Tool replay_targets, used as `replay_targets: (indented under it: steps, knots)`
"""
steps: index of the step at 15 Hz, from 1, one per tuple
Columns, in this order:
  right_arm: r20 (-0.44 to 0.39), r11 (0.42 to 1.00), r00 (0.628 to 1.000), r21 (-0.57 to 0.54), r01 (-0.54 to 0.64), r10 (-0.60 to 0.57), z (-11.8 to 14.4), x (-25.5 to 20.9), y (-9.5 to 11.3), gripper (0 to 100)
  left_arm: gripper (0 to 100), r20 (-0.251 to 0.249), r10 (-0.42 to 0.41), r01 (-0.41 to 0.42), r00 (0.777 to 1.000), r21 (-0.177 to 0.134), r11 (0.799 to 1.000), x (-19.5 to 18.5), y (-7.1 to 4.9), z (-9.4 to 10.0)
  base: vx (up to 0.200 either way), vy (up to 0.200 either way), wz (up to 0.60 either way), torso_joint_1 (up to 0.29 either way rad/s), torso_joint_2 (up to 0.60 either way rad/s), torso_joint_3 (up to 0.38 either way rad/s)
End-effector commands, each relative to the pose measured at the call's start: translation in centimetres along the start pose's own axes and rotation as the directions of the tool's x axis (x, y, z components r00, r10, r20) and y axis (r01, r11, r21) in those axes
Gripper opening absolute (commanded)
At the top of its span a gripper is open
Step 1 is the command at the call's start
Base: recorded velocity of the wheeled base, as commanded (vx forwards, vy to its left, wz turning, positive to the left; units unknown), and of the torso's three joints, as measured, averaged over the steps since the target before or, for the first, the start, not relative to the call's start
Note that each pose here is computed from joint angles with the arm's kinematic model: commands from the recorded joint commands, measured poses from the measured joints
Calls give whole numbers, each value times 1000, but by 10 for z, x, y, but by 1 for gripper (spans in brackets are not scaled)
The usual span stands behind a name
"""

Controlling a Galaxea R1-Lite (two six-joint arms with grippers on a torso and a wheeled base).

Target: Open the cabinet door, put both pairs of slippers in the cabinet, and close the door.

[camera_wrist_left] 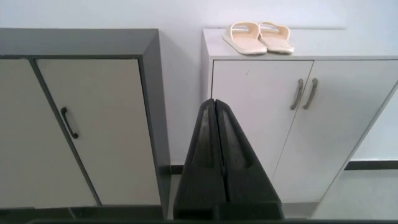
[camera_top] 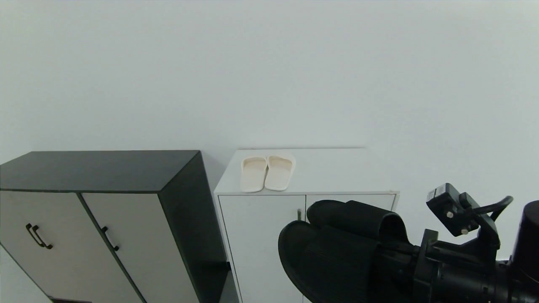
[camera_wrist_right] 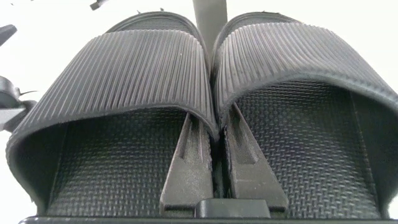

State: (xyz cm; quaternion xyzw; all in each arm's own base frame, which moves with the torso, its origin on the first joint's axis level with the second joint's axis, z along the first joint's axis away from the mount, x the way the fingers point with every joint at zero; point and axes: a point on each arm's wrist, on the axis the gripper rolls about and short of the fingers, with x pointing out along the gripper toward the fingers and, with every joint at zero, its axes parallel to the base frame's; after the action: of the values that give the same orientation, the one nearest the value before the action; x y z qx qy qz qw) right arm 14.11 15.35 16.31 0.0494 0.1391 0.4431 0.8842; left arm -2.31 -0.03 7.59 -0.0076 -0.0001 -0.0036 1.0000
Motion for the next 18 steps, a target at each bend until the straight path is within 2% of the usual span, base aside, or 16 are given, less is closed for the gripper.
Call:
replay_targets:
  steps: [1, 10, 18]
  knots:
    - [-11, 1000, 1000, 1, -11, 11, -3, 0, 0, 0, 0, -2, 1, -1, 1000, 0, 1000, 0, 0, 0, 0, -200, 0, 17, 7, -7]
    - [-35, 1000, 999, 4, -12, 12, -8, 0, -1, 0, 0, -2, 1, -1, 1000, 0, 1000, 0, 0, 0, 0, -200, 0, 4, 1, 3]
    - [-43, 1000, 999, 4, -5, 6, -10, 0, -2, 0, 0, -2, 0, 0, 1000, 0, 1000, 0, 0, 0, 0, 0, 0, 0, 0, 0]
